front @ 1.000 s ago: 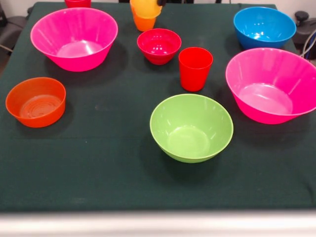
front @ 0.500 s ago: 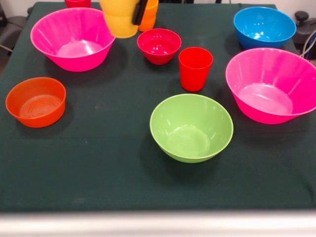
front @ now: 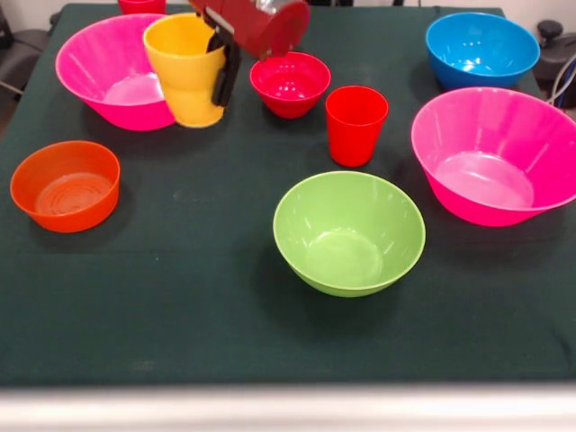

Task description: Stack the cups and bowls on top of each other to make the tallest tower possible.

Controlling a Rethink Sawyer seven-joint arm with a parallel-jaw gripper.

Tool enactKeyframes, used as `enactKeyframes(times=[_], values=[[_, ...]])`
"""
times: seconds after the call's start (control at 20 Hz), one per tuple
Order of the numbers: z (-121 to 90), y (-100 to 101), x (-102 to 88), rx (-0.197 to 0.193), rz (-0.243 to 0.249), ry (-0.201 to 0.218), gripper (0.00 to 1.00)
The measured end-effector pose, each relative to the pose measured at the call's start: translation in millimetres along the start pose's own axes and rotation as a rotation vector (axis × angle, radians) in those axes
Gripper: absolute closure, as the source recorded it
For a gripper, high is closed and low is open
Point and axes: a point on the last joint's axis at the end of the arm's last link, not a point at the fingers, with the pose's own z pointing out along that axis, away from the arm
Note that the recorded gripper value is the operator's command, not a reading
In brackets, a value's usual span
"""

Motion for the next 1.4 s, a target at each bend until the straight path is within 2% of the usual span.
enactKeyframes(times=[0.3, 0.6, 1.0, 1.4], values=[[24, 17, 6.2, -0.004, -0.021, 0.011, 1.0], [38, 29, 15.3, -0.02, -0.014, 0.038, 1.0], [40, 43, 28.0, -0.051, 0.005, 0.073, 1.0], [38, 59, 53.6, -0.071, 0.018, 0.115, 1.0]])
